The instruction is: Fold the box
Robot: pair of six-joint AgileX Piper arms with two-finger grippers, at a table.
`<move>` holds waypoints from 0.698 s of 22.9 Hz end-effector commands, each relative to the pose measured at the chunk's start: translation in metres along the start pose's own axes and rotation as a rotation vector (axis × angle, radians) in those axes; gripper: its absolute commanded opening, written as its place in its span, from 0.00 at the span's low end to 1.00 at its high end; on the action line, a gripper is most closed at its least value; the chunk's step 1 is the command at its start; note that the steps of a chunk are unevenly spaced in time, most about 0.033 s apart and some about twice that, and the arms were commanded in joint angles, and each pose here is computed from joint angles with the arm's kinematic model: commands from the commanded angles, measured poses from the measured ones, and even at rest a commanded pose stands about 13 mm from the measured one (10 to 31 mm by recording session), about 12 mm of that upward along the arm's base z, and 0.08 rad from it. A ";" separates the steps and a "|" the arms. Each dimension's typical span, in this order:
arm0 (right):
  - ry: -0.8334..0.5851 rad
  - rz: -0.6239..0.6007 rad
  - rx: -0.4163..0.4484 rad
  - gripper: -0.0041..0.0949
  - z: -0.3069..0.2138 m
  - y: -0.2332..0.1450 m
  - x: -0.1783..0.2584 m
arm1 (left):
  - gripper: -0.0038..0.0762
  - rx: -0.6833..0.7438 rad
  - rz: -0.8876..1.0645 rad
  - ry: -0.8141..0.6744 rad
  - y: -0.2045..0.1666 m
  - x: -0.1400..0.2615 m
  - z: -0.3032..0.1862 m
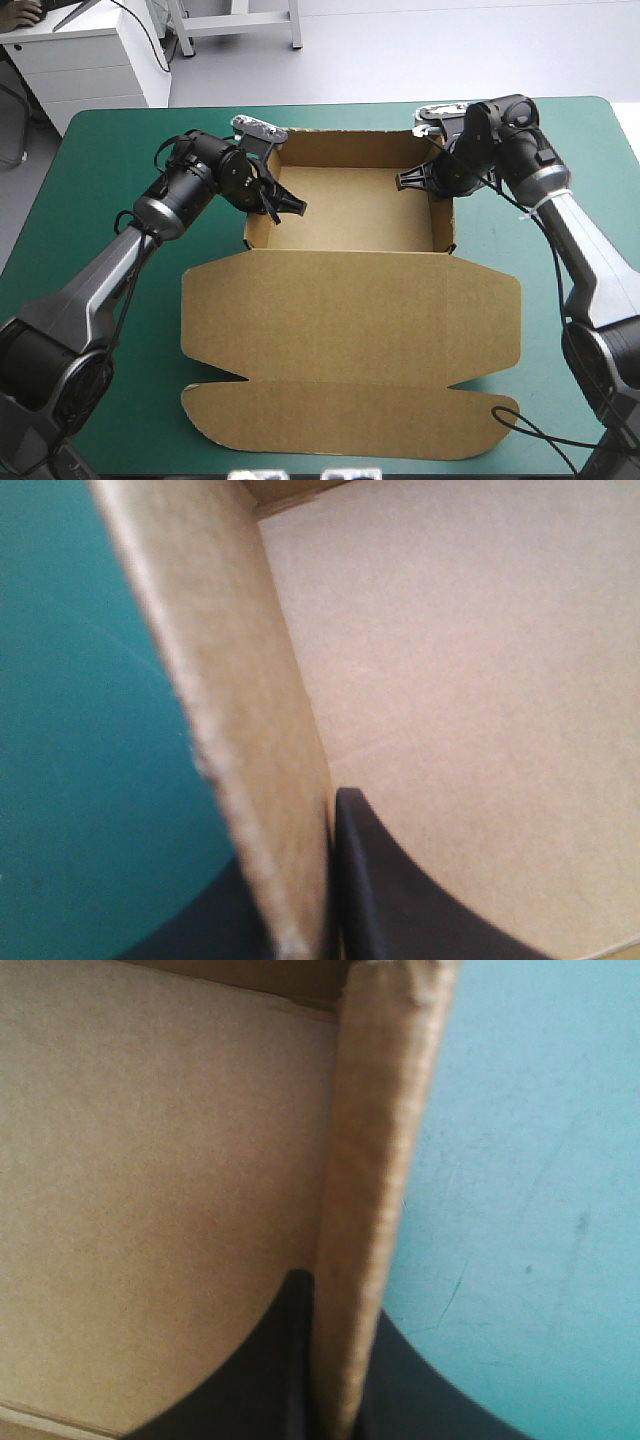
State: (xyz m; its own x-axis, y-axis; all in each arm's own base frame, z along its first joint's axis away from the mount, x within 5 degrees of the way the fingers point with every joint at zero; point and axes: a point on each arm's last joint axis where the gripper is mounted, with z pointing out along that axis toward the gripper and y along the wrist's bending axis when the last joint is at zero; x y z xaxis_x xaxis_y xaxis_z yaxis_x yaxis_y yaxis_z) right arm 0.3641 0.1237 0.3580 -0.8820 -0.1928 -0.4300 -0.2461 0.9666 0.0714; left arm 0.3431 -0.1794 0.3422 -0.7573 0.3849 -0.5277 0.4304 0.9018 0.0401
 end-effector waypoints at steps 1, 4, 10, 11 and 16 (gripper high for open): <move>-0.031 -0.071 -0.023 0.03 -0.005 0.006 -0.005 | 0.06 0.042 0.099 -0.025 -0.010 -0.007 0.004; 0.030 -0.078 -0.019 0.03 0.022 0.006 -0.007 | 0.06 0.037 0.113 0.035 -0.010 -0.005 0.030; 0.147 -0.079 -0.017 0.03 0.066 0.005 -0.006 | 0.06 -0.022 0.144 0.142 -0.002 0.002 0.058; 0.150 -0.079 -0.017 0.03 0.069 0.005 -0.006 | 0.07 -0.027 0.147 0.144 -0.001 0.002 0.059; 0.166 -0.109 -0.020 0.03 0.074 0.005 -0.005 | 0.20 -0.034 0.131 0.148 0.006 0.003 0.059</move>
State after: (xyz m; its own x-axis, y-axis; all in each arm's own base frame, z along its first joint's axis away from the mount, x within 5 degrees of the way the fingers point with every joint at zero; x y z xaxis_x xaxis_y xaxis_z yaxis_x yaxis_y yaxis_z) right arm 0.4040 0.1392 0.2649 -0.9472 -0.2422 -0.2102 -0.2610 0.9630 0.0668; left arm 0.3747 -0.1904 0.2577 -0.8280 0.4718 -0.3029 0.4713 0.8784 0.0797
